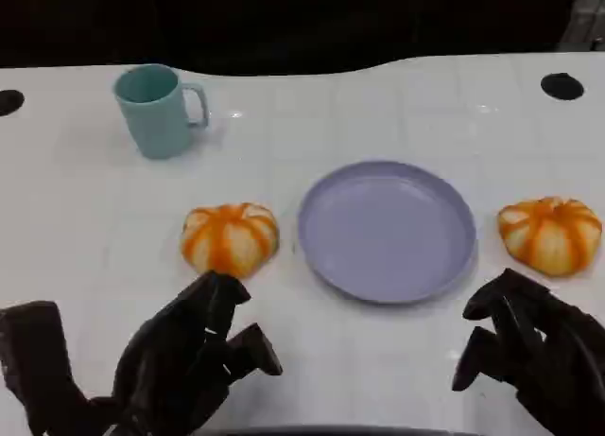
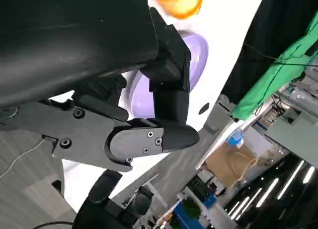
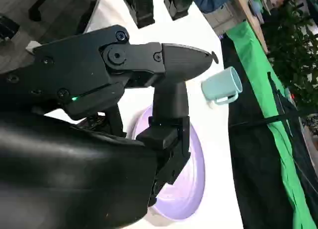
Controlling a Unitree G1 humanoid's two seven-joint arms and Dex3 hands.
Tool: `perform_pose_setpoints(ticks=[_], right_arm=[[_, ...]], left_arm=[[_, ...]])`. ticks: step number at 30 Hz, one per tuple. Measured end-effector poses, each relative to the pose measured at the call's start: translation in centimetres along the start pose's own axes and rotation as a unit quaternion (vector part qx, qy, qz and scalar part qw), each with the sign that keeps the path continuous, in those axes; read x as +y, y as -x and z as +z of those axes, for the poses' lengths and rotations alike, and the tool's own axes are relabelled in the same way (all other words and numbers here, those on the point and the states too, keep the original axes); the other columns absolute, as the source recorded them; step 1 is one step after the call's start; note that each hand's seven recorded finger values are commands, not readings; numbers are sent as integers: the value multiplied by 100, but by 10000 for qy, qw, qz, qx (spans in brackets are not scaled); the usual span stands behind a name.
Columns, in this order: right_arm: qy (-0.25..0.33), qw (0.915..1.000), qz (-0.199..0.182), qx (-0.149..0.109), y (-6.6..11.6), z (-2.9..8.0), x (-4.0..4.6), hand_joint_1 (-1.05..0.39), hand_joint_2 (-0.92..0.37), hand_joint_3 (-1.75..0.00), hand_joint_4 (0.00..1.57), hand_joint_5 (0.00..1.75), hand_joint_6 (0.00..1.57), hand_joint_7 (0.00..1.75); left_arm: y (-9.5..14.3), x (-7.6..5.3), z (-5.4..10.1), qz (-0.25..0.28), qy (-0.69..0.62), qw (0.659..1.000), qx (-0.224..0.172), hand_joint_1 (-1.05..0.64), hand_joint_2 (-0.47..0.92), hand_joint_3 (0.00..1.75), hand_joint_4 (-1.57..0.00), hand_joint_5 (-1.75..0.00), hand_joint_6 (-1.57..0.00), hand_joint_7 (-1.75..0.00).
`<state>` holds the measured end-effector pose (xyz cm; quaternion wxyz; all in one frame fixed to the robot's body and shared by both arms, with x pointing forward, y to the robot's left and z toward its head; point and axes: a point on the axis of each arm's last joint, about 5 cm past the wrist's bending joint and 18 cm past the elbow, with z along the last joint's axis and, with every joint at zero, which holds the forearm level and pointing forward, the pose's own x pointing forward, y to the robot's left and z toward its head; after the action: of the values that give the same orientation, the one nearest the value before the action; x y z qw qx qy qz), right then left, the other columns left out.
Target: Grasp the bread from the table and place it into the plate.
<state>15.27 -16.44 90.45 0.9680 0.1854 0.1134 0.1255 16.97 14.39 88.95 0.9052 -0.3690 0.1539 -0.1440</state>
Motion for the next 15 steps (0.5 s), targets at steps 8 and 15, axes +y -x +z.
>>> perform_pose_setpoints(ticks=[8,15], right_arm=[[5,10000,-13,-2,0,4,5,-44,-92,-43,63,175,48,162],[7,10000,0,2,-1,2,10,-44,-92,-43,63,175,48,162]], left_arm=[[1,-3,3,-5,-5,10000,-8,-55,92,44,-84,-175,-61,-175],[1,-2,3,-5,-6,10000,-8,-55,92,45,-84,-175,-61,-175]])
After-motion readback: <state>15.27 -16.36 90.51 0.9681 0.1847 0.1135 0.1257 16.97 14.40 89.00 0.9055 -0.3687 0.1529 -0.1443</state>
